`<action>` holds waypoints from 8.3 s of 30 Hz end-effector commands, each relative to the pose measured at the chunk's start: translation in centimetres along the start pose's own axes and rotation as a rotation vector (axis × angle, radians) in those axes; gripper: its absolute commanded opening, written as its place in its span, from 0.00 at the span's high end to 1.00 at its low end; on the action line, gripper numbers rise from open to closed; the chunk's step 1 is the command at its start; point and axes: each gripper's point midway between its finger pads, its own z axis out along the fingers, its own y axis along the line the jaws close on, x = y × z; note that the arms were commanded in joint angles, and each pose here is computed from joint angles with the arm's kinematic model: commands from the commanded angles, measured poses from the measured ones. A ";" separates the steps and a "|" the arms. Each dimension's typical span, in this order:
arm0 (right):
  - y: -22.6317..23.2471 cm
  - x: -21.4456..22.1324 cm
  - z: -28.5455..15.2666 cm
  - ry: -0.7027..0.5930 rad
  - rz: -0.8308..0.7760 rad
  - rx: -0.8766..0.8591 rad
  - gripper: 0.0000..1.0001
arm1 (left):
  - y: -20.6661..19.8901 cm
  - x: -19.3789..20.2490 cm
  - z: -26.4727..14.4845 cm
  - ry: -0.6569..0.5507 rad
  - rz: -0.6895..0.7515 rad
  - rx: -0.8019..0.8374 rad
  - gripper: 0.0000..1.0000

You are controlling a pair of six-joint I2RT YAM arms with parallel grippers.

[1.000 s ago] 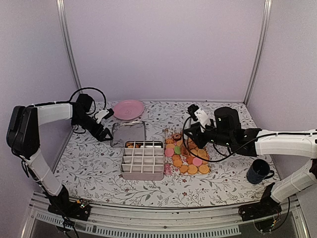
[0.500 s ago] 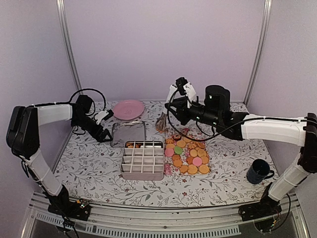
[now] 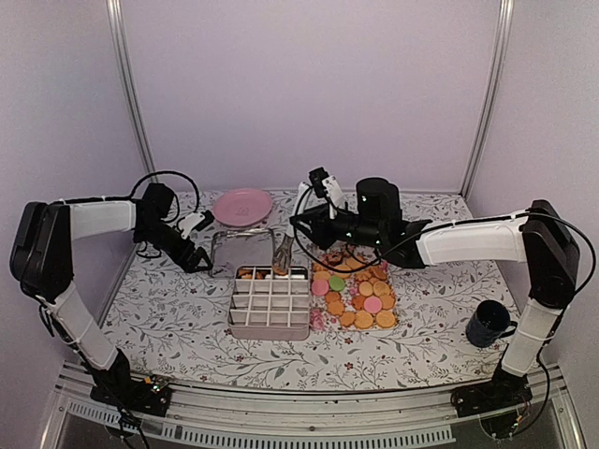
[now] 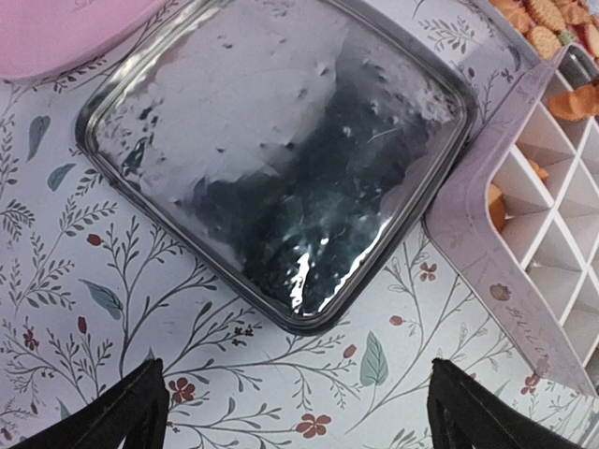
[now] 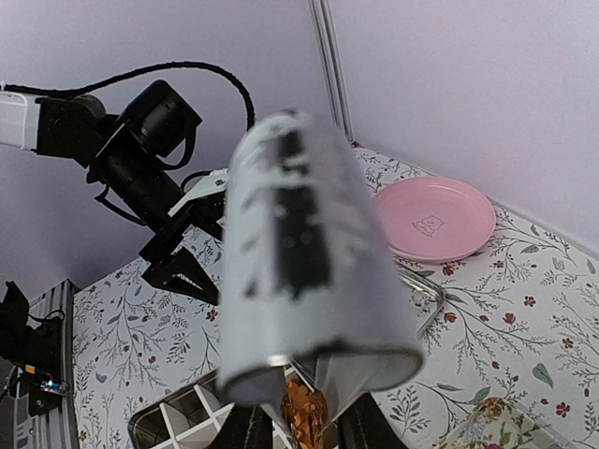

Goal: Pack the cookies
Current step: Place the fake cookies in the empty pocket of the box, then pick up the fake cookies from the plate, then place the fake cookies in the empty pocket of the box, then pick up the fake cookies from the plate.

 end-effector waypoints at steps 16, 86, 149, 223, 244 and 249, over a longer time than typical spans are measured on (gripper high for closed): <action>1.4 -3.9 -0.5 -0.102 -0.027 -0.019 0.70 | 0.1 -0.8 -0.8 -0.043 0.008 -0.009 0.03; -0.1 4.9 -11.2 0.125 -0.041 0.201 0.97 | 0.2 -2.7 -1.2 -0.062 0.005 0.002 0.04; 1.4 -2.0 -1.9 -0.047 -0.161 0.086 0.60 | -0.1 -1.9 -1.6 -0.067 0.025 -0.018 0.04; -14.7 3.3 -15.5 0.086 -0.117 0.599 0.74 | 0.4 -1.4 -0.4 -0.037 0.008 -0.019 0.01; -13.2 1.6 -15.4 0.065 -0.124 0.506 0.63 | 0.3 -1.6 -0.7 -0.044 0.008 -0.019 0.01; -12.6 1.6 -14.6 0.046 -0.092 0.453 0.61 | 0.2 -1.4 -0.5 -0.039 0.005 -0.013 0.01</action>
